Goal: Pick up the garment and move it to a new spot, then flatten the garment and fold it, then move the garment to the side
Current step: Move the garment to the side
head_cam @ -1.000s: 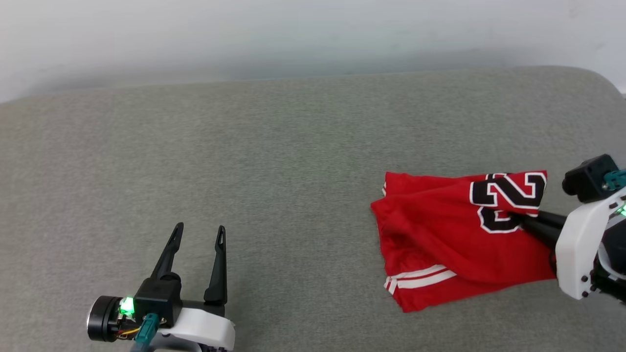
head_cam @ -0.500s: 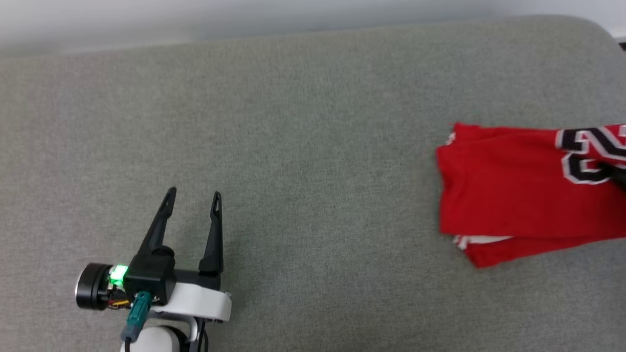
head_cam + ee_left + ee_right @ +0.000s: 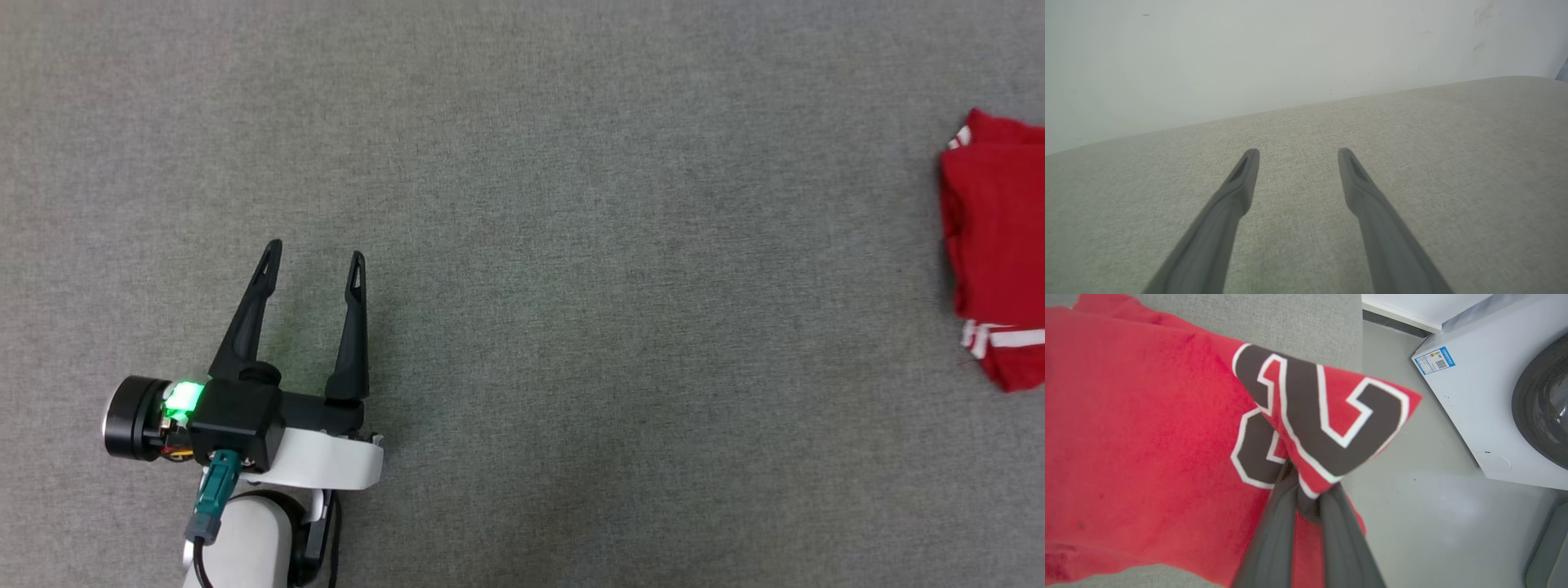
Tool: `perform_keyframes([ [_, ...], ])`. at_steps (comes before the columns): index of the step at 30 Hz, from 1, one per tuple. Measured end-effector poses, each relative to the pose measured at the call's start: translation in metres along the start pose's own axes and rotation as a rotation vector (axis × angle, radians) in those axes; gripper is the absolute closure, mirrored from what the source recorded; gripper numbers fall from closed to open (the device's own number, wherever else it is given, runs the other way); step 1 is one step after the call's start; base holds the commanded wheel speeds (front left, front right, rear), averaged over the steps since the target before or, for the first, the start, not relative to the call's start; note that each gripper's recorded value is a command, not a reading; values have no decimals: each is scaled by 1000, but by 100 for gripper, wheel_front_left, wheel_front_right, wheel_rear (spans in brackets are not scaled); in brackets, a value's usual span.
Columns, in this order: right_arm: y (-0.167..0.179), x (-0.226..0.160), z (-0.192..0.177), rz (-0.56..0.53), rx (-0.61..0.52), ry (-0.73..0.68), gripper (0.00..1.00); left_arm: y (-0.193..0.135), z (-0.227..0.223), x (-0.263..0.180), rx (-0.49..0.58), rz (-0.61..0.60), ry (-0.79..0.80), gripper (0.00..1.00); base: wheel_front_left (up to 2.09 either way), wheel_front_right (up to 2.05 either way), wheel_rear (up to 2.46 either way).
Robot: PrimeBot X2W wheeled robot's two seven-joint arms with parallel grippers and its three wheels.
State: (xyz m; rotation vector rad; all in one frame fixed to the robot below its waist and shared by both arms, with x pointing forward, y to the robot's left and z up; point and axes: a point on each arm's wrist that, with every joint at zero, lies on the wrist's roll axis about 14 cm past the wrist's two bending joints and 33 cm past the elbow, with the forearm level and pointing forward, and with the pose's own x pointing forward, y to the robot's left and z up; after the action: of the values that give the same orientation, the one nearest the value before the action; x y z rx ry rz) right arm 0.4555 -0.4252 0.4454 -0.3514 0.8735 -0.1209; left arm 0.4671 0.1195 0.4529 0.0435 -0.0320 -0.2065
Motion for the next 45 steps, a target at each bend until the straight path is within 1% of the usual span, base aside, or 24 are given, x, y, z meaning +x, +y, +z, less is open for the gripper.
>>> perform_keyframes([
  [6, -26, 13, 3, -84, 37, 11, 100, 2, -7, 5, 3, -1, 7, 0, 0, 0, 0],
  [9, -34, 16, 5, -110, 49, 7, 100, 3, -8, 5, 6, 3, 11, 0, 0, 0, 0],
  [10, -36, 17, 7, -120, 50, -1, 72, 4, -9, 4, 7, 5, 12, 0, 0, 0, 0],
  [11, -36, 18, 8, -126, 52, -11, 4, 5, -9, 4, 9, 9, 13, 0, 0, 0, 0],
  [12, -36, 19, 7, -130, 58, -12, 4, 5, -8, 4, 9, 10, 12, 0, 0, 0, 0],
  [13, -34, 20, 5, -128, 76, -11, 0, 5, -7, 3, 10, 11, 10, 0, 0, 0, 0],
  [15, -28, 21, 4, -118, 98, -21, 0, 6, -4, 2, 12, 20, 5, 0, 0, 0, 0],
  [17, -29, 17, 9, -129, 101, -62, 0, 7, 2, 0, 15, 24, -4, 0, 0, 0, 0],
  [21, -42, -1, 26, -170, 128, -184, 0, 9, 14, -10, 21, 40, -19, 0, 0, 0, 0],
  [23, -45, -11, 29, -185, 120, -229, 0, 10, 20, -16, 23, 50, -29, 0, 0, 0, 0],
  [25, -46, -21, 35, -194, 119, -288, 0, 10, 27, -22, 25, 54, -39, 0, 0, 0, 0],
  [28, -40, -39, 53, -193, 124, -424, 0, 13, 37, -31, 25, 70, -52, 0, 0, 0, 0],
  [37, 3, -100, 106, -162, 117, -821, 0, 21, 56, -59, 35, 109, -80, 0, 0, 0, 0],
  [41, 35, -130, 129, -122, 119, -996, 0, 27, 60, -70, 38, 134, -81, 0, 0, 0, 0],
  [45, 68, -156, 139, -72, 155, -1133, 0, 34, 61, -83, 38, 164, -76, 0, 0, 0, 0],
])
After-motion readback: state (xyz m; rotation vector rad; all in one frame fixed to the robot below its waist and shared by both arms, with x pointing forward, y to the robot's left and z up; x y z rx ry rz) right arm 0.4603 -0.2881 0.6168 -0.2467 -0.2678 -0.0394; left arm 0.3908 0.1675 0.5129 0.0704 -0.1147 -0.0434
